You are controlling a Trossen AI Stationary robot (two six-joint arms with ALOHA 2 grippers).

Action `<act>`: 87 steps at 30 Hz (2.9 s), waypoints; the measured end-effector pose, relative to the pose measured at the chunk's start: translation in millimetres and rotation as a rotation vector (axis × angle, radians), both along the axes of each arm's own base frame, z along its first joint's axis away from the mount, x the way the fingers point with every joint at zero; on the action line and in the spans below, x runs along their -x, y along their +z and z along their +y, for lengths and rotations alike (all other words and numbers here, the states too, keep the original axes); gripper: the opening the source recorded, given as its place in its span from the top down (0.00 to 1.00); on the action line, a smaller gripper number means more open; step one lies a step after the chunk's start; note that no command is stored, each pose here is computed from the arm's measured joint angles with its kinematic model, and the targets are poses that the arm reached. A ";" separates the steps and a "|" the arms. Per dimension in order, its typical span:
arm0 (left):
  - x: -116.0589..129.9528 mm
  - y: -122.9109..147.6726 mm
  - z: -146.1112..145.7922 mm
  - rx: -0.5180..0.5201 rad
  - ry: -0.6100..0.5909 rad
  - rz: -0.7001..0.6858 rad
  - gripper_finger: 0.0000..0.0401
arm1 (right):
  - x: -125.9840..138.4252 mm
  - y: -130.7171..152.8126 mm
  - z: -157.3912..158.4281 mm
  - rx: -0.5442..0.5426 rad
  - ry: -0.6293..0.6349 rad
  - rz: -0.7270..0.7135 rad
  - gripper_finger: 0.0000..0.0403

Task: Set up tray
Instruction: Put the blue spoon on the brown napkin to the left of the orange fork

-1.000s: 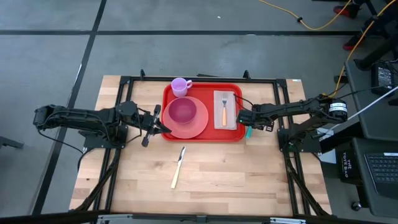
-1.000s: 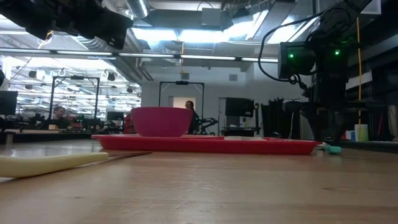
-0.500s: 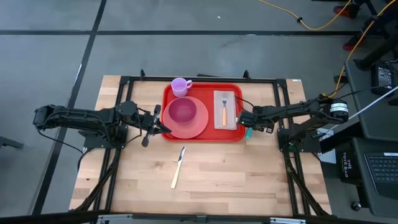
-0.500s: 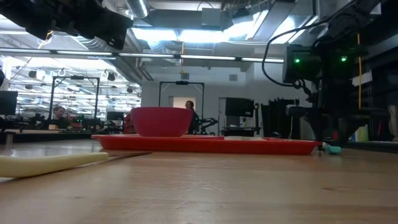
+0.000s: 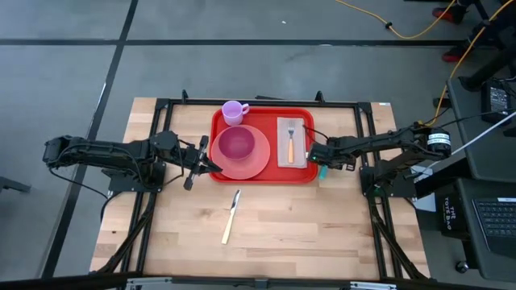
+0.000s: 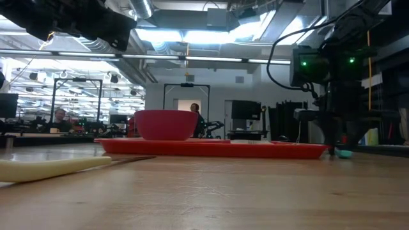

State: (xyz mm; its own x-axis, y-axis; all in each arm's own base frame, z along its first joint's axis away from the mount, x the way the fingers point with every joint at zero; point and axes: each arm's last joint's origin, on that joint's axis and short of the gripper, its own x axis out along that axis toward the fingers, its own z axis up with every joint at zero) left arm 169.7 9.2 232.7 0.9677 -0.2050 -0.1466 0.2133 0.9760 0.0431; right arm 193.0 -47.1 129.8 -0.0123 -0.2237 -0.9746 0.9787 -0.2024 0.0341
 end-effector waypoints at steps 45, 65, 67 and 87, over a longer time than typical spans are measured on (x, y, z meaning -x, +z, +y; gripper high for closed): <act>2.3 -10.8 -0.1 0.037 0.010 0.122 0.99 | 18.7 51.6 17.3 0.131 0.834 -0.051 0.86; 1.0 -5.8 0.3 0.029 0.019 0.068 0.99 | -16.3 64.6 17.0 0.511 1.152 -0.278 0.86; 0.9 -5.9 0.9 0.026 0.039 0.068 0.99 | -18.9 62.9 21.3 0.525 1.169 -0.323 0.86; 0.7 -6.3 3.1 0.012 0.114 0.072 0.99 | -94.2 53.7 28.5 0.493 0.946 -0.438 0.86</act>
State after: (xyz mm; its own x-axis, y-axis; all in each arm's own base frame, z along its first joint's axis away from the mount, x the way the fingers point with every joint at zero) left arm 169.0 12.3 226.4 0.9720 -0.0964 -0.2144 0.1030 0.9945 0.0197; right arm 287.2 -18.6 183.5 0.6813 -0.3207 -0.6580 0.6166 0.7360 0.2796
